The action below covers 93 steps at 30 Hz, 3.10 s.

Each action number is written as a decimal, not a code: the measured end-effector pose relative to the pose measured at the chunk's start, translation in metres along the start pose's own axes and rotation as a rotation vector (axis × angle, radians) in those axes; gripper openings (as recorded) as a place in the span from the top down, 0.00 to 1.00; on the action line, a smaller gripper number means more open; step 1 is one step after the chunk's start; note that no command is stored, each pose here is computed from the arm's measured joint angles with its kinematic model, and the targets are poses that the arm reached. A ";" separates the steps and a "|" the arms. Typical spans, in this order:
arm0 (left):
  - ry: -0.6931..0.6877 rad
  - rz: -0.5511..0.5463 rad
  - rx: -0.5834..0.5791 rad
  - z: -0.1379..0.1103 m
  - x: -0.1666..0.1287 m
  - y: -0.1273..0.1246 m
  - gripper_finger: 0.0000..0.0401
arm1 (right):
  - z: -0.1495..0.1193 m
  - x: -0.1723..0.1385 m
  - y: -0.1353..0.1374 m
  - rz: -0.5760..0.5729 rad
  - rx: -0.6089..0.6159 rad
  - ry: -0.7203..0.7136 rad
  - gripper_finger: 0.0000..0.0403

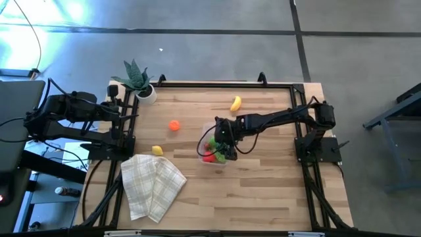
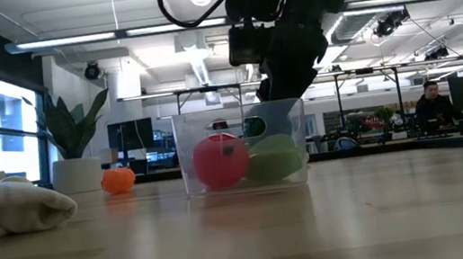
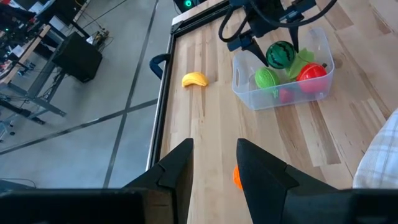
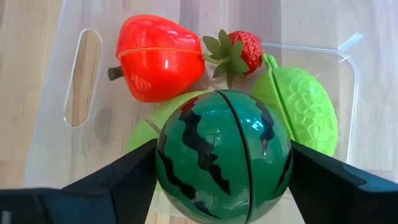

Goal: Pick and placing Produce into tupperware
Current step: Put the watermelon into the transparent bin, then put the banana into the transparent bin

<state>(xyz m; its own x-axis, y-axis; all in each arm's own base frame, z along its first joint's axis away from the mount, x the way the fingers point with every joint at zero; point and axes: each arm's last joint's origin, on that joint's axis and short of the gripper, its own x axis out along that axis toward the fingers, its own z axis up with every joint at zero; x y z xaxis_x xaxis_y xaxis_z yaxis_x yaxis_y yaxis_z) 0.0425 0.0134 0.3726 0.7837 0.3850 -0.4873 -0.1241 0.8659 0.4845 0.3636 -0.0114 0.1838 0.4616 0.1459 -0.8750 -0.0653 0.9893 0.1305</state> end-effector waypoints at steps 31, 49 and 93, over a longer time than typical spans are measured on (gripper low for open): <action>0.000 0.000 0.000 0.000 0.000 0.000 0.72 | 0.003 -0.012 0.000 -0.056 -0.049 -0.035 0.11; 0.000 0.000 0.000 0.000 0.000 0.000 0.72 | -0.001 -0.139 -0.068 -0.384 0.485 -0.264 0.11; 0.001 0.000 0.000 0.000 0.000 0.000 0.72 | -0.058 -0.044 -0.211 -0.361 1.804 -0.104 0.11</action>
<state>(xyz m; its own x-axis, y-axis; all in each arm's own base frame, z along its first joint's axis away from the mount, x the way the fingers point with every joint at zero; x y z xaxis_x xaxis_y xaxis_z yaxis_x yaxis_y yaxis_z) 0.0425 0.0134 0.3725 0.7833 0.3851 -0.4879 -0.1239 0.8659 0.4845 0.3053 -0.2265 0.1677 0.2871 -0.1173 -0.9507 0.9187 -0.2474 0.3079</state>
